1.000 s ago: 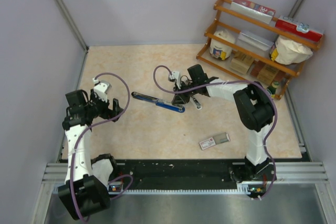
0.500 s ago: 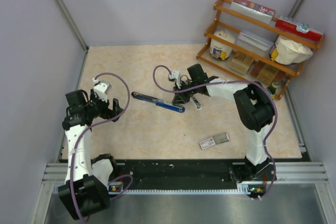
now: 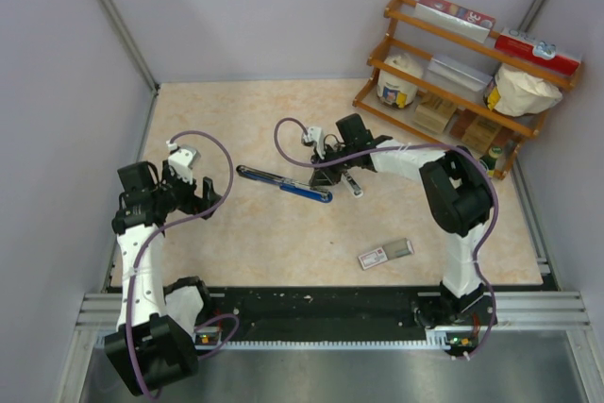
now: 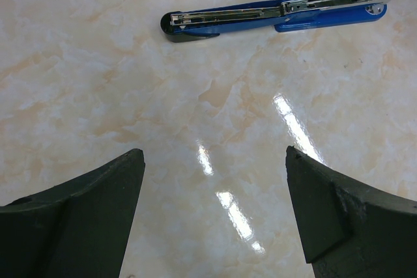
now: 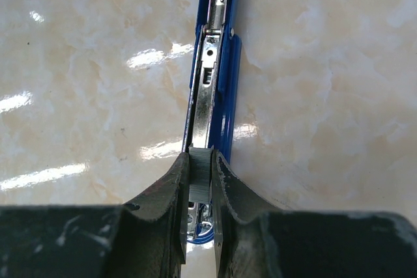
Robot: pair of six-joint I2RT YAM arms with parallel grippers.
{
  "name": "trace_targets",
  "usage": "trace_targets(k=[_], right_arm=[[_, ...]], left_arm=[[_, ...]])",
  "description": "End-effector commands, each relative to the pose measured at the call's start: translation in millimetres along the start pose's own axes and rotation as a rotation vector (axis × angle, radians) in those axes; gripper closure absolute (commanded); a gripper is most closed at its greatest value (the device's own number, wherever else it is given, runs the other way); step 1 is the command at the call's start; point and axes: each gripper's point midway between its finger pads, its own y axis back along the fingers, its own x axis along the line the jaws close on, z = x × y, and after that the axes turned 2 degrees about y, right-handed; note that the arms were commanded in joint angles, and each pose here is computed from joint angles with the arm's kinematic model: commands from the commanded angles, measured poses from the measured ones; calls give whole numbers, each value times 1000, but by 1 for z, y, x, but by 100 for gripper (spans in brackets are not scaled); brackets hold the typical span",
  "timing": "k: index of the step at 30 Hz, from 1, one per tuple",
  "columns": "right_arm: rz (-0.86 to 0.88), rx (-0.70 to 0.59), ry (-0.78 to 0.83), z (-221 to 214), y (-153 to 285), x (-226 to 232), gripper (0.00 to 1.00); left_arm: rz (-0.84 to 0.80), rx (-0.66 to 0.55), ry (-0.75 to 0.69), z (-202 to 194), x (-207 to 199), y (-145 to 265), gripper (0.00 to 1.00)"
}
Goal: Load the staples into the stapler
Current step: Install the staple into the stapler.
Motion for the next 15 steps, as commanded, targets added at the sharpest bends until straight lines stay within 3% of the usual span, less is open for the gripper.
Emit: trace_targets(k=[1,15], right_arm=[[28,-49,59,16,2,4,87],[41,-59,67,17,3,8,88]], left_arm=[[7,-22,-20,5,2,1,7],[7,-22,-18,4,3,1,7]])
